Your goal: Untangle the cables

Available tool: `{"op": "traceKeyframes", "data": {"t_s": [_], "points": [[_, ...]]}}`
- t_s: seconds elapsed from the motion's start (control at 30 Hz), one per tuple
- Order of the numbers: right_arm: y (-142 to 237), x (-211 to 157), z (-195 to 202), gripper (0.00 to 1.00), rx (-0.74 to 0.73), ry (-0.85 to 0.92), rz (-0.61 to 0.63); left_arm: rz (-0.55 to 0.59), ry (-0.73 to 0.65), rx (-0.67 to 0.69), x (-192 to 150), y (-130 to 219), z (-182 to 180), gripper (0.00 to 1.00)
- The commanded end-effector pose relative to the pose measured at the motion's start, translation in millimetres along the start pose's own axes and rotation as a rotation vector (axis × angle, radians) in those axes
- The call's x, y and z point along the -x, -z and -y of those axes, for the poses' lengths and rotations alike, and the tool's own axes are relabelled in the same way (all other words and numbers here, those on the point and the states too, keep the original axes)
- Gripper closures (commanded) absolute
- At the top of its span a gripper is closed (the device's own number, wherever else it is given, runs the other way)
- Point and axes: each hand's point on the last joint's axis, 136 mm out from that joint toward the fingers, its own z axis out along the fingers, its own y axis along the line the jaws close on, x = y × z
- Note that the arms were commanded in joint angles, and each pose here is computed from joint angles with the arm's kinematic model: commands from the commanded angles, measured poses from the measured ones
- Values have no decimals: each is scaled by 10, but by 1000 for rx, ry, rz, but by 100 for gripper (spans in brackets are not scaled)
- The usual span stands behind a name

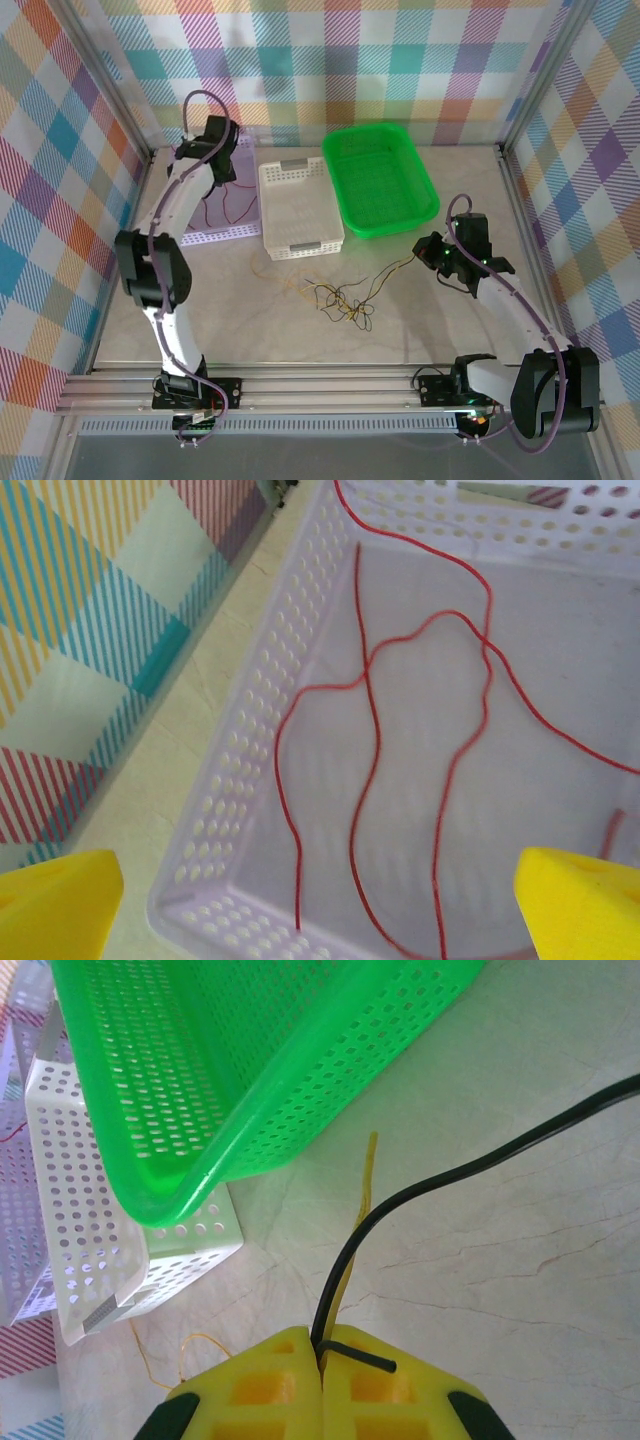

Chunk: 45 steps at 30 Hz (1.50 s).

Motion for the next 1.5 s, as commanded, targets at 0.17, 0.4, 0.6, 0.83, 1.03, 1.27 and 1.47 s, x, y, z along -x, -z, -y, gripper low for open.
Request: {"op": "traceKeyframes", "data": {"t_s": [0.17, 0.4, 0.6, 0.83, 1.03, 1.27, 1.47], "points": [[178, 67, -346, 100, 137, 131, 48, -10, 231, -543, -353, 1165, 121, 0], [279, -47, -395, 100, 172, 147, 23, -25, 182, -826, -1144, 2139, 123, 0], [422, -161, -415, 100, 191, 154, 14, -61, 194, -945, -1778, 2423, -21, 0], [597, -254, -508, 100, 225, 183, -4, -70, 94, -952, -2114, 2473, 25, 0], [698, -367, -601, 100, 273, 191, -52, -25, -47, -899, -2339, 2489, 413, 0], [854, -463, -774, 100, 344, 223, -104, -46, -94, -957, -2494, 2669, 862, 0], [902, -534, -900, 100, 440, 232, -132, -80, -109, -1063, -2731, 2860, 1191, 0]]}}
